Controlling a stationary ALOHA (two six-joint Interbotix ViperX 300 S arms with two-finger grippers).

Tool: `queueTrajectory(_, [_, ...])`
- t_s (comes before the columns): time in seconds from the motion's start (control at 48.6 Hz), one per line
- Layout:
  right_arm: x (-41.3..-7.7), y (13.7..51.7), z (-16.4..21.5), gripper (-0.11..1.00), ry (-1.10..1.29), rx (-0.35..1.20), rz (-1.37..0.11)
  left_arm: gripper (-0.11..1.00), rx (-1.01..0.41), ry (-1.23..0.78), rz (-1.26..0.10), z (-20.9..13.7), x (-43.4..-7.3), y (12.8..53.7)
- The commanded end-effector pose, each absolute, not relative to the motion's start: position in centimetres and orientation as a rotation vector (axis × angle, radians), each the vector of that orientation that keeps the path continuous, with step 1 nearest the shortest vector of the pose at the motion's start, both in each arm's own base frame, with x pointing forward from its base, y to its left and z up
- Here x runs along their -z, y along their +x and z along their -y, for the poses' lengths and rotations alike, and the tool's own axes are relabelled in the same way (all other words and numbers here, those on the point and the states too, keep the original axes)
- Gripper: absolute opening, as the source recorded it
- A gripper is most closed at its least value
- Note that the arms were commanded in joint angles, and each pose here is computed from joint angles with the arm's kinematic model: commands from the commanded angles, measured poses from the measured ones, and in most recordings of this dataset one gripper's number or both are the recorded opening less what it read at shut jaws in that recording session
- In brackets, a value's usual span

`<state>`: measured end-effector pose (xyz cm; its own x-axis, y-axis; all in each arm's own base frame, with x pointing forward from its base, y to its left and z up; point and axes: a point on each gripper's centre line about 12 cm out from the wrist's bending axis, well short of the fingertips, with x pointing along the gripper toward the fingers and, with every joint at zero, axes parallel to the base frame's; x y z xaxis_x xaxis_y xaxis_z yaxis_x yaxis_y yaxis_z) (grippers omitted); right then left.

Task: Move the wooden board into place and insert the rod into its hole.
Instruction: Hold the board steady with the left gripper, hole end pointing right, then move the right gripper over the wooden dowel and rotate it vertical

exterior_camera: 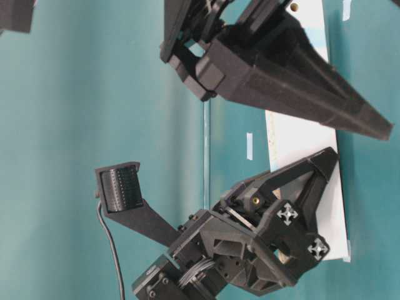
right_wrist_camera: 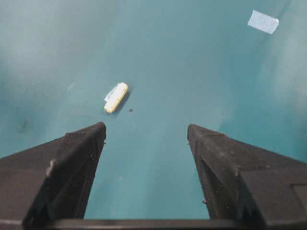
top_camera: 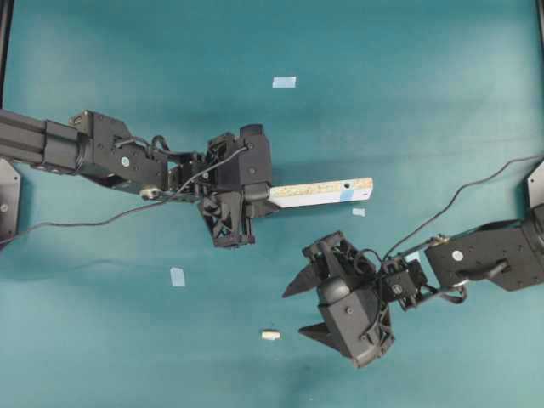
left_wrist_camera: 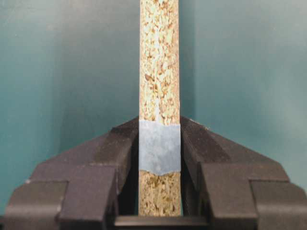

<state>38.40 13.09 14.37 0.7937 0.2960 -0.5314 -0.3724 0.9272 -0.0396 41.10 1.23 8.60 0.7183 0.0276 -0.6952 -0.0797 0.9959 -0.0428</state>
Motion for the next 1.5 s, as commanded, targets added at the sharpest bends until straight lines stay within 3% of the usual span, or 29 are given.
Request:
queueTrajectory(0.0, [-15.4,38.8,-13.2,0.8,-0.139,-0.361,-0.514,0.21,-0.063,-0.073,-0.746,-1.5,-9.9,41.3])
queueTrajectory(0.535, [-15.3,38.7,-13.2,0.8,-0.14,-0.361,-0.519,0.22,-0.057,-0.078,-0.749,-1.1,-10.0,41.3])
queueTrajectory(0.72, [-15.3,38.7,-13.2,0.8,-0.14,-0.361,-0.519,0.67,-0.054,-0.076,-0.735,-1.0,-10.8,41.3])
queueTrajectory(0.864, [-15.3,38.7,-13.2,0.8,-0.14,-0.361,-0.519,0.62,-0.054,-0.077,-0.74,-1.0,-11.0,41.1])
queueTrajectory(1.214, [-15.8,39.1,-13.3,0.8,-0.132,-0.357,-0.511,0.61,-0.051,-0.076,-0.76,-0.9,-10.8,40.8])
queueTrajectory(1.482, [-16.7,40.3,-13.6,0.8,0.016,-0.267,-0.678,0.61,-0.04,-0.071,-0.776,-0.4,-10.3,40.3])
